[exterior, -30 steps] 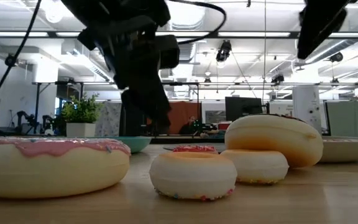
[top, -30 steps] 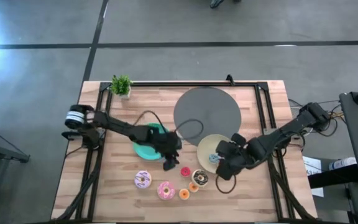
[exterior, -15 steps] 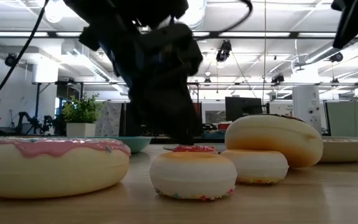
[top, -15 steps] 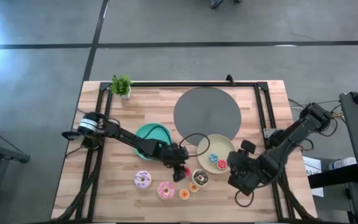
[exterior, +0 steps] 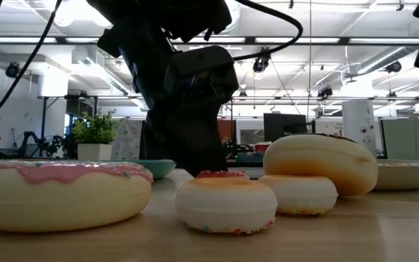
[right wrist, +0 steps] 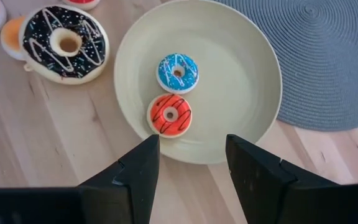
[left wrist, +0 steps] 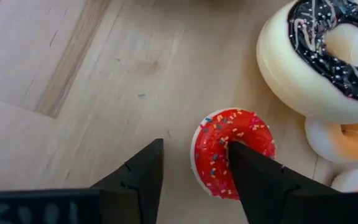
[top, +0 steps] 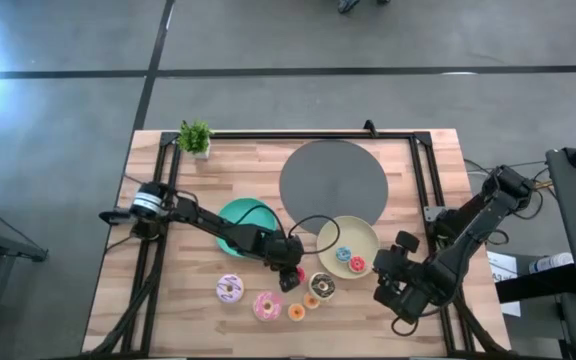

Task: Pick & Place donuts
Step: Put the small red doughnut on the brown plate

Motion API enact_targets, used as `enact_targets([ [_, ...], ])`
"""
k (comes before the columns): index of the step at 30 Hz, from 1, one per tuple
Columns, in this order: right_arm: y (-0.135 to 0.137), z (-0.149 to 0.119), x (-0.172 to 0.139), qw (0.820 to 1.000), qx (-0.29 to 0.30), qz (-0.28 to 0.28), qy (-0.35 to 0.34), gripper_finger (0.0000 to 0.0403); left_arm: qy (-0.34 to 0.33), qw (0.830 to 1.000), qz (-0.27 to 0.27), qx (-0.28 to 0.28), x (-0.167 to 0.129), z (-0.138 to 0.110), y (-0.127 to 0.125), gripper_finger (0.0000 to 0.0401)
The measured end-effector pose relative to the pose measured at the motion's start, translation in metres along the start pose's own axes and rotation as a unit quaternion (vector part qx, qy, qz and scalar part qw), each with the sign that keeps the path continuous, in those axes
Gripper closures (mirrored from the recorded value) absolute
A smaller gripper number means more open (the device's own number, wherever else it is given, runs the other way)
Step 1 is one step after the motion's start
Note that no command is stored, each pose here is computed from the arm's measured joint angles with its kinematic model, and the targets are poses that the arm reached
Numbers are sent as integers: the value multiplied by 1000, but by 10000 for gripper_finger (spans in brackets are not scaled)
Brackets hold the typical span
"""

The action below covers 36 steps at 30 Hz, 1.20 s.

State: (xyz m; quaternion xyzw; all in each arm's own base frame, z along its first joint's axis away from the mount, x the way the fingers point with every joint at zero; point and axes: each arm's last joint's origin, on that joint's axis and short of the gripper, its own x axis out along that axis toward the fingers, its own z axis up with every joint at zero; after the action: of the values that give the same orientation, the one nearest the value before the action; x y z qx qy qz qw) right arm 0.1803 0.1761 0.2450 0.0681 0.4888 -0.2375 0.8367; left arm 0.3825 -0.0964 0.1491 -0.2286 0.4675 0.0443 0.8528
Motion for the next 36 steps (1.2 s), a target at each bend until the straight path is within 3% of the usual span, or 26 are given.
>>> enact_targets([
  [8, -1, -2, -1, 1000, 23, 1, 0, 231, -20, 1000, 18, 12, 9, -6, -8, 337],
  [14, -5, -1, -5, 999, 46, 8, -7, 237, -27, 999, 17, 23, 7, 3, -16, 392],
  [20, -21, -2, -31, 992, 108, 13, -67, 237, -56, 996, 32, 57, -26, 58, -20, 400],
  [25, -27, -6, -38, 991, 114, 8, -65, 241, -112, 987, 36, 110, -54, 108, -17, 400],
  [31, -26, -7, -35, 991, 121, -1, -64, 246, -92, 988, 58, 106, -16, 118, 7, 401],
  [36, -22, -9, -32, 991, 121, -11, -61, 248, -72, 989, 54, 121, 18, 117, 9, 401],
])
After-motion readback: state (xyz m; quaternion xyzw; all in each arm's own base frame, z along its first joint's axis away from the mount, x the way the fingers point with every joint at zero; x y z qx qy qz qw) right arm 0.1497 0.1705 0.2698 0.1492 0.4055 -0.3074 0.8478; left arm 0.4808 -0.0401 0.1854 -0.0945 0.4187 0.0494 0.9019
